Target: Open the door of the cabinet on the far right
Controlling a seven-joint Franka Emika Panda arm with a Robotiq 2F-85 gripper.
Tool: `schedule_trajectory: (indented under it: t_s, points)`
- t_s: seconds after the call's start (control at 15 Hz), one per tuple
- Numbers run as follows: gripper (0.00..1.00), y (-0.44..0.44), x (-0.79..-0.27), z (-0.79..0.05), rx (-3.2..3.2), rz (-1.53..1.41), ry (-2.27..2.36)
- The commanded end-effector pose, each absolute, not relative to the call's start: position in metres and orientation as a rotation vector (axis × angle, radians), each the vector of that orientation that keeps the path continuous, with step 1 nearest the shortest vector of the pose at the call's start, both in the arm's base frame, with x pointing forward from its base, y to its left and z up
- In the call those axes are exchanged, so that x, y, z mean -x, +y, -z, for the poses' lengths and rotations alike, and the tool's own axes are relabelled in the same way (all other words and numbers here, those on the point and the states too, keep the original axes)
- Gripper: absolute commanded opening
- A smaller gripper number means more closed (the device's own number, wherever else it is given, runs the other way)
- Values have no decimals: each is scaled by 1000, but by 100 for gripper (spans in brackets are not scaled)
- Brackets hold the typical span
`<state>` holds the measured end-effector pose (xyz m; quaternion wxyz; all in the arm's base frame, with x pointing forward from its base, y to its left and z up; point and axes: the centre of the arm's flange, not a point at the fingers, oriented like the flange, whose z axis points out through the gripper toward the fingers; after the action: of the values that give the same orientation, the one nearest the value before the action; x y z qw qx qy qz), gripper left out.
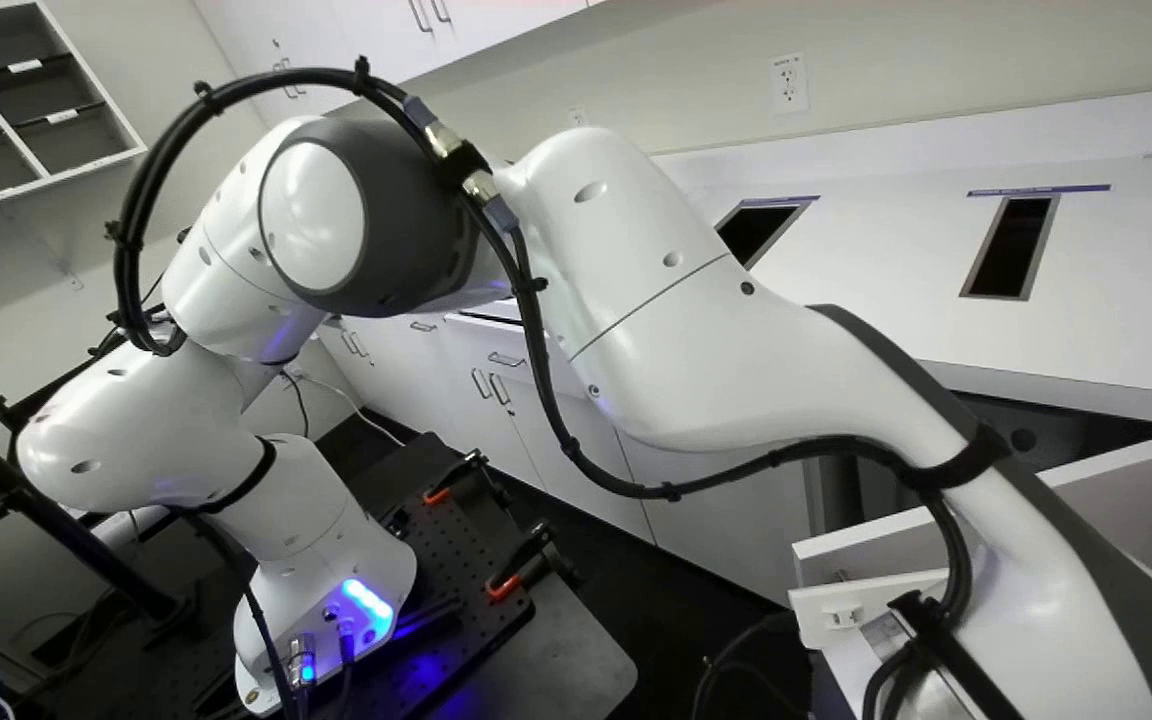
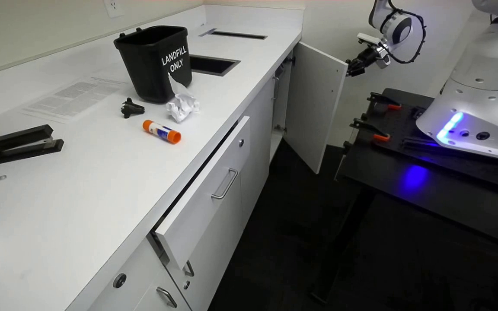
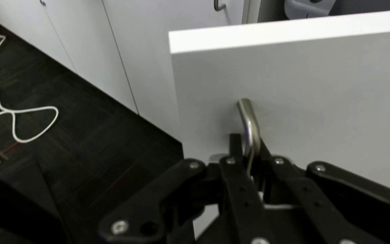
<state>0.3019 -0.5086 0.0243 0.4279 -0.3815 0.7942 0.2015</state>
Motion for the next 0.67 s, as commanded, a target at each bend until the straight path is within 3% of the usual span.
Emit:
schedule_trajectory:
  t_s: [0.0, 0.6]
  points:
    - [3, -514, -285, -52, 1126, -572, 2079]
    - [3, -535, -288, -103, 1444, -339, 2361]
